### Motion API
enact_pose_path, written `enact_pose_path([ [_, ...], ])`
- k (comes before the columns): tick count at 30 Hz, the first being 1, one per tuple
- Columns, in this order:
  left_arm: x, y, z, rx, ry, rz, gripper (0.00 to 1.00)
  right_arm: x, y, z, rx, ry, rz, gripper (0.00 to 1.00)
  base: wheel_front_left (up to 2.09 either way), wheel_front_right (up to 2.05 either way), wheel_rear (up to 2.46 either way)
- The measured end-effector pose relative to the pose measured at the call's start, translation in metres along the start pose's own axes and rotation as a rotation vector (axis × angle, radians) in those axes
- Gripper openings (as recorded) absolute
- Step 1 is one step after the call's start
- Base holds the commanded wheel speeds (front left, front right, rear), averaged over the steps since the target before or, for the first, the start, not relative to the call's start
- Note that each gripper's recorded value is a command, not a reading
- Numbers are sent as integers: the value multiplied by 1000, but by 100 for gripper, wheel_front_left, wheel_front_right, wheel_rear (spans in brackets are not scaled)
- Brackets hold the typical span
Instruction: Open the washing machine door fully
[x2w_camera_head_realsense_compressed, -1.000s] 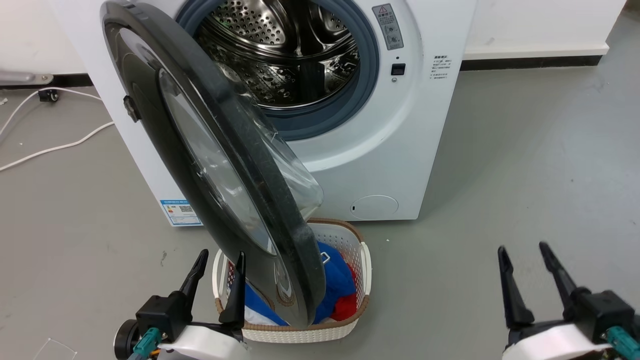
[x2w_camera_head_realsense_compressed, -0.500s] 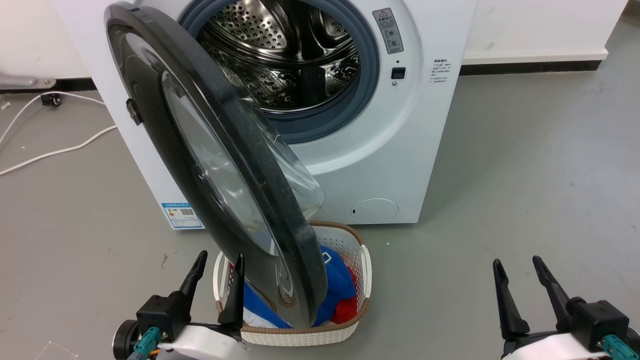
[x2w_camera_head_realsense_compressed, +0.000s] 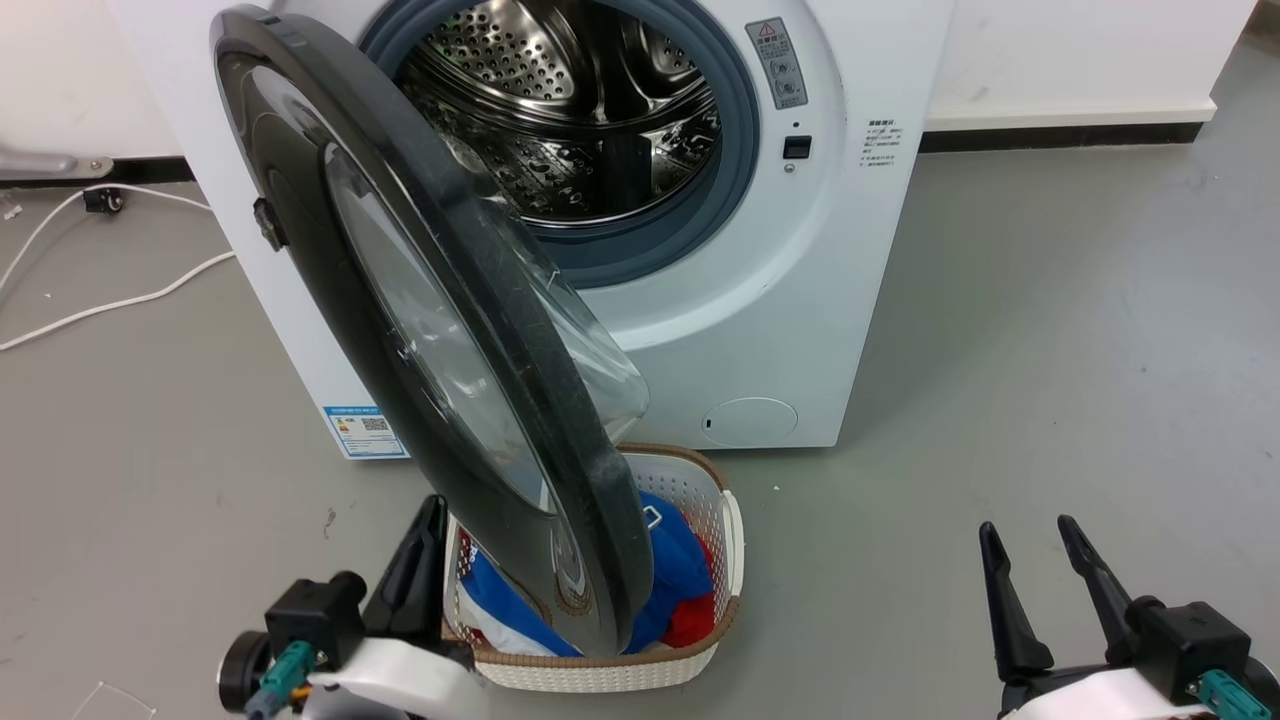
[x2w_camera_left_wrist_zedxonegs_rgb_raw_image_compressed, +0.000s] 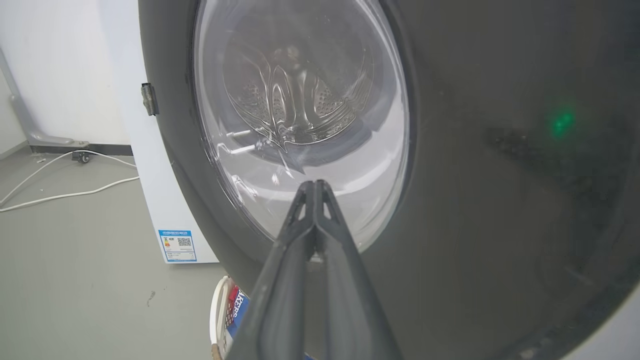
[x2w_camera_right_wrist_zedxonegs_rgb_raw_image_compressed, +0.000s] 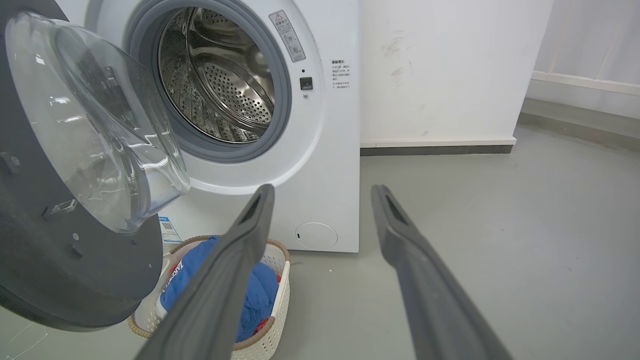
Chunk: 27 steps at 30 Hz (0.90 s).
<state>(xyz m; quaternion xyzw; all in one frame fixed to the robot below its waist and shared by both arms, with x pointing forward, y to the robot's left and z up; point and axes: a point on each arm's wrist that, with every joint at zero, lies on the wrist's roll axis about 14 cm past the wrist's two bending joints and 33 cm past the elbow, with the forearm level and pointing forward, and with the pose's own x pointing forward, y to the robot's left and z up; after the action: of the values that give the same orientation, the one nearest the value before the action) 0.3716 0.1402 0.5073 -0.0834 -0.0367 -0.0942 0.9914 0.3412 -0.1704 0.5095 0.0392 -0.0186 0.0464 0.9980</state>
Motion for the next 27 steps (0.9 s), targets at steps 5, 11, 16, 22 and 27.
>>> enact_pose_path([
  [5,11,8,26,23,-77,19,0,1,0,0,2,-1,0,100,0,0,0],
  [11,26,12,95,101,-279,27,0,2,-1,0,10,-5,-2,100,0,0,0],
  [16,30,-4,176,151,-522,-9,0,6,1,0,10,-10,4,100,0,0,0],
  [22,17,-51,243,177,-729,-137,0,7,2,0,10,-11,9,100,0,0,0],
  [27,2,-103,257,123,-757,-304,0,7,-1,0,15,-12,1,100,0,0,0],
])
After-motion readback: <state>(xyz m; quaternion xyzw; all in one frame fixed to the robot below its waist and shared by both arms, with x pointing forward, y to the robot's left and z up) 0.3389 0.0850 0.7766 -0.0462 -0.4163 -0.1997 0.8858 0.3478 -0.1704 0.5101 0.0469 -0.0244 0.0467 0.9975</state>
